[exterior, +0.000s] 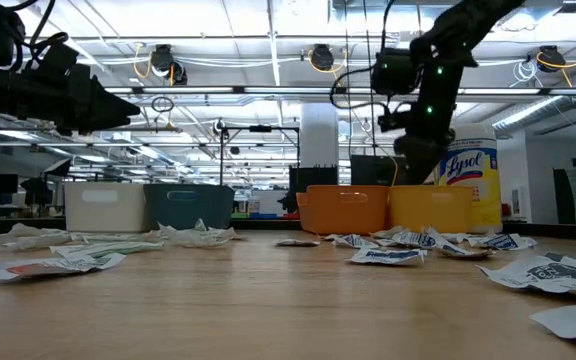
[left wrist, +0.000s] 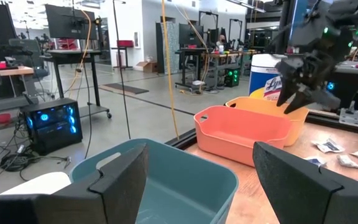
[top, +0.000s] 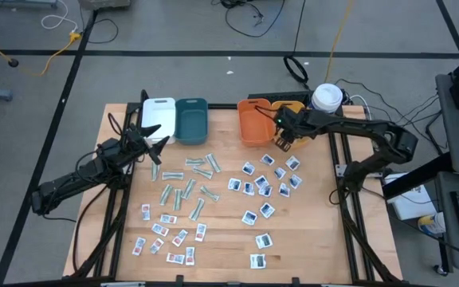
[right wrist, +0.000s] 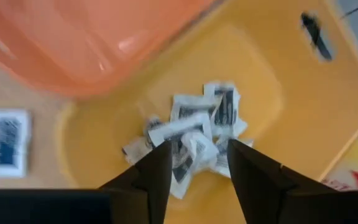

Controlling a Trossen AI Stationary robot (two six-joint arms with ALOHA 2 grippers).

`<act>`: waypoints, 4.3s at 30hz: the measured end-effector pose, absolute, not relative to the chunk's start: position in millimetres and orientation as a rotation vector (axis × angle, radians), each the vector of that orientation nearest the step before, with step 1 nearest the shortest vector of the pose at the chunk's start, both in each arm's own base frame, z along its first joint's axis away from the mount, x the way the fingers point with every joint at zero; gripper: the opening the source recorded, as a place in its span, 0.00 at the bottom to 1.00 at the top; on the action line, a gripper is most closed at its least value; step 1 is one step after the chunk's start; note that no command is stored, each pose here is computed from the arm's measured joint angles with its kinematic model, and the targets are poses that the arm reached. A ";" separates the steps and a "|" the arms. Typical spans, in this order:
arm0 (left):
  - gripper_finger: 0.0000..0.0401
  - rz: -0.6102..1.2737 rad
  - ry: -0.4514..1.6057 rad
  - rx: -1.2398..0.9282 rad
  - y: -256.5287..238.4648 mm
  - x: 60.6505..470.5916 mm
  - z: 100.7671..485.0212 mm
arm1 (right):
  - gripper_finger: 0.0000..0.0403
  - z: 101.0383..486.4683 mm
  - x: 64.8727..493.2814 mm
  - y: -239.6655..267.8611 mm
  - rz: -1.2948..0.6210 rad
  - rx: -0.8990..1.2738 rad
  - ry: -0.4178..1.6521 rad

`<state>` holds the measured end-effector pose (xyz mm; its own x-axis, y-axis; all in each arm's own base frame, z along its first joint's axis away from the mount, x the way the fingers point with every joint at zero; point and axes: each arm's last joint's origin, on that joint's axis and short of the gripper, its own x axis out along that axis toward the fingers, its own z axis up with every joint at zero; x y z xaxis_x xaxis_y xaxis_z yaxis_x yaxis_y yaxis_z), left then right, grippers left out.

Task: Pick & Place First Aid Supplies
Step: Put the towelette pack into the yellow bin

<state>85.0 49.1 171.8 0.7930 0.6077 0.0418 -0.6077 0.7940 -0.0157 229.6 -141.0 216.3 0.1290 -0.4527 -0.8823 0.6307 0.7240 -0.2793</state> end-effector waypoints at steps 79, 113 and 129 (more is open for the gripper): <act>0.74 0.654 -0.046 -0.002 49.1 84.9 171.9 | 0.38 157.4 288.2 186.3 0.186 0.027 1.226; 0.74 0.653 -0.046 -0.001 49.1 85.0 171.9 | 0.00 160.0 292.8 187.1 0.245 -0.065 1.223; 0.74 0.653 -0.046 -0.002 49.1 84.9 172.0 | 0.00 253.7 331.6 130.5 0.248 -0.170 1.130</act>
